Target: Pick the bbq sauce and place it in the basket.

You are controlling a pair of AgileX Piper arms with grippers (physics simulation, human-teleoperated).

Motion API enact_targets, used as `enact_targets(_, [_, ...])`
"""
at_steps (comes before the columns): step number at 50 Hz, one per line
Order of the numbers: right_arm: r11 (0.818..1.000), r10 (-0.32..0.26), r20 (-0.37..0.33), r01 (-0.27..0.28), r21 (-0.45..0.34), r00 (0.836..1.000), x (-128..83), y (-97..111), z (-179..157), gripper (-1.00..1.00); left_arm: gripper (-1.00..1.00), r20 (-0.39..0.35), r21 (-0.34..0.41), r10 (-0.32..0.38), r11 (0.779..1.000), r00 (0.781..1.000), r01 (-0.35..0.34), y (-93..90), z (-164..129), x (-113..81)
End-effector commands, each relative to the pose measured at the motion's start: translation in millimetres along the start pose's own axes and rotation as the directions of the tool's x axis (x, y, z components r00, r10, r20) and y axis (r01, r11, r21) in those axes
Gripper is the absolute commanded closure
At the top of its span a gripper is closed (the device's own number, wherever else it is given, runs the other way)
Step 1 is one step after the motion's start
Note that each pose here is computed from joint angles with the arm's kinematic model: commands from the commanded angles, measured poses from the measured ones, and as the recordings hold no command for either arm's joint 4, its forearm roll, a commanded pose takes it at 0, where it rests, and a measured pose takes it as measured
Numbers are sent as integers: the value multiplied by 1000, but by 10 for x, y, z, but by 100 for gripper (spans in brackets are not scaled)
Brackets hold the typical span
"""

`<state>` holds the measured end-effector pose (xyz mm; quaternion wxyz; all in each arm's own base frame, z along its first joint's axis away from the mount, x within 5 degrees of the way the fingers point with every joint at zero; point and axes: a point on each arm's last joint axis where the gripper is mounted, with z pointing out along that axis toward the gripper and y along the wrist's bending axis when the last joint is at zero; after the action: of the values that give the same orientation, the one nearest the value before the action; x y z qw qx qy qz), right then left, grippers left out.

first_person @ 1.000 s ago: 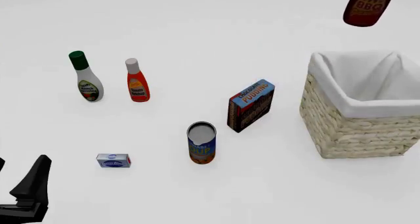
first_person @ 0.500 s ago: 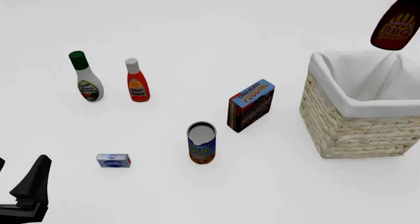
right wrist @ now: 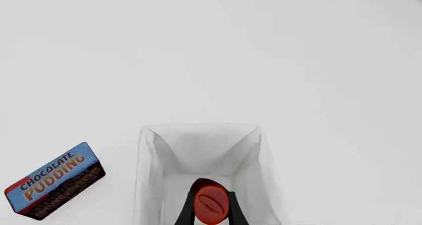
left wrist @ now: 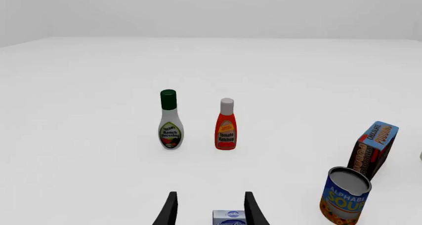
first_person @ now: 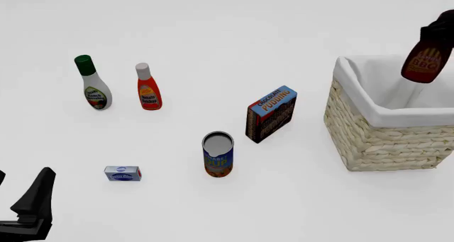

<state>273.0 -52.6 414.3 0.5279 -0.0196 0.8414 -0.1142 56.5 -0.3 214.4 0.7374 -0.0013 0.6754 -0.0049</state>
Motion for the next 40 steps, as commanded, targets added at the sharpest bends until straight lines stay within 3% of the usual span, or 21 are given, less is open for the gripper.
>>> enact_targets(1, [1000,26,-26,-26,8,999,146,-8,245,100,-100,0,0,0,1000,1000,0,0,0,0])
enact_targets(40, [1000,8,-104,-10,-13,994,529,85,956,100,-100,0,0,0,1000,1000,0,0,0,0])
